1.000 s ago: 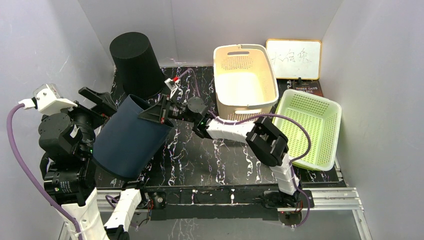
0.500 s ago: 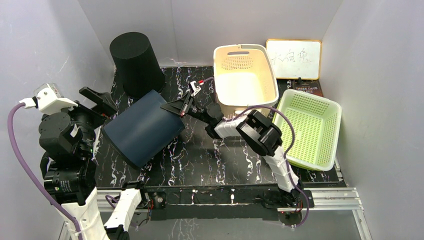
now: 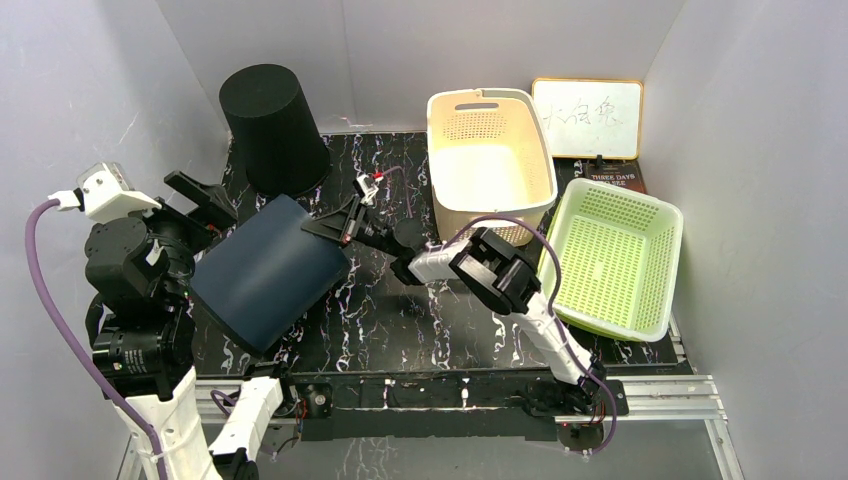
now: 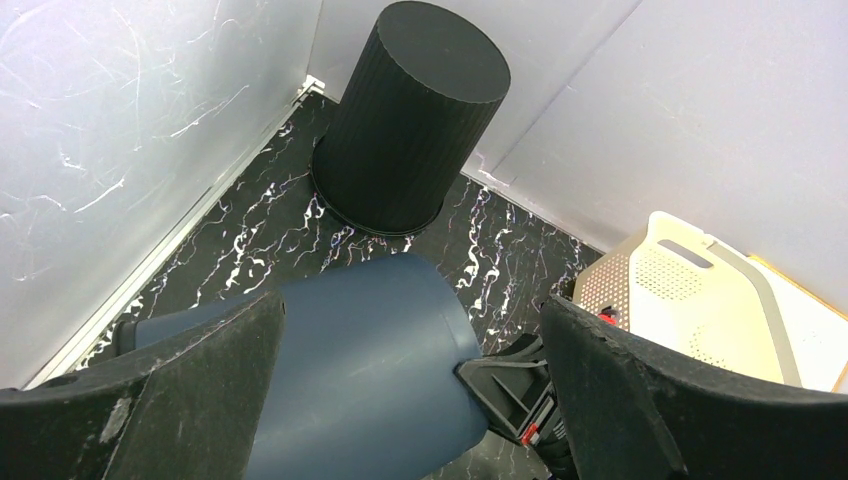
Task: Turn the large container upside down
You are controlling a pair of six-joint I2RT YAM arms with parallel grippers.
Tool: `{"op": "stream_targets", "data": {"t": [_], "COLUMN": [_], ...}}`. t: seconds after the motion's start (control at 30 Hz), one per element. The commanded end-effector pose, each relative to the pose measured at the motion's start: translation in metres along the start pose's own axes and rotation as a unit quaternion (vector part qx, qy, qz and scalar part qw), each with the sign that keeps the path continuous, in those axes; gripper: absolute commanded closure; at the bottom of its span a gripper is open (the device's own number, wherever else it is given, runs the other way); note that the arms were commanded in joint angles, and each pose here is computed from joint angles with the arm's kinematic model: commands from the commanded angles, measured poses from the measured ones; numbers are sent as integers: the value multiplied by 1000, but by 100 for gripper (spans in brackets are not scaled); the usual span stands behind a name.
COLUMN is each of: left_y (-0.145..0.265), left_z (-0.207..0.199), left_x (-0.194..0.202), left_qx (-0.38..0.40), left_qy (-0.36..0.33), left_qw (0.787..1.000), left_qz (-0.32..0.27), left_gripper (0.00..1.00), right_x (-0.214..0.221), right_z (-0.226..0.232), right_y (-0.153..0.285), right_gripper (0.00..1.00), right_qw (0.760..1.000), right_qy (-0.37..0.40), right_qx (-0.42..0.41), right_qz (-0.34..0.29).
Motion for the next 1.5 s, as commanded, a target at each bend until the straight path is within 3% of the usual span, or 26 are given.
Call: {"op": "stream_targets", "data": {"t": [0.0, 0.27, 0.83, 1.0, 1.23, 1.47], "left_y": [-4, -2, -7, -10, -13, -19], "left_z": [-3, -2, -3, -4, -2, -1], "left_x": [-1, -3, -3, -3, 1, 8], "left_qx": [8, 6, 3, 2, 0, -1], "left_qy": [-4, -9, -14, -15, -19, -19], "left_qw": [1000, 1000, 1000, 1000, 1000, 1000], "left_qz": [0, -2, 3, 6, 11, 19], "left_gripper": [2, 2, 2, 2, 2, 2], "right_x": [-9, -52, -117, -115, -127, -153], "right_z": [40, -14, -70, -88, -97, -94], "right_y": [-3, 71, 172, 189, 227, 239], "right_gripper": [100, 100, 100, 100, 100, 100], "right_qw": [993, 989, 976, 972, 953, 949], "right_qy": [-8, -75, -77, -86, -82, -62], "right_qx": [-115, -64, 60, 85, 133, 126], "right_qz": [-23, -107, -193, -201, -258, -283]}}
Point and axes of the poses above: each gripper's point midway between its finger pads, its own y axis back along the fingers, its own z axis along the line the jaws close on, x = y × z, the point moved 7 cm from there along y, back along the fingers, and after that the axes turned 4 degrees about y, right-handed, at the moved point
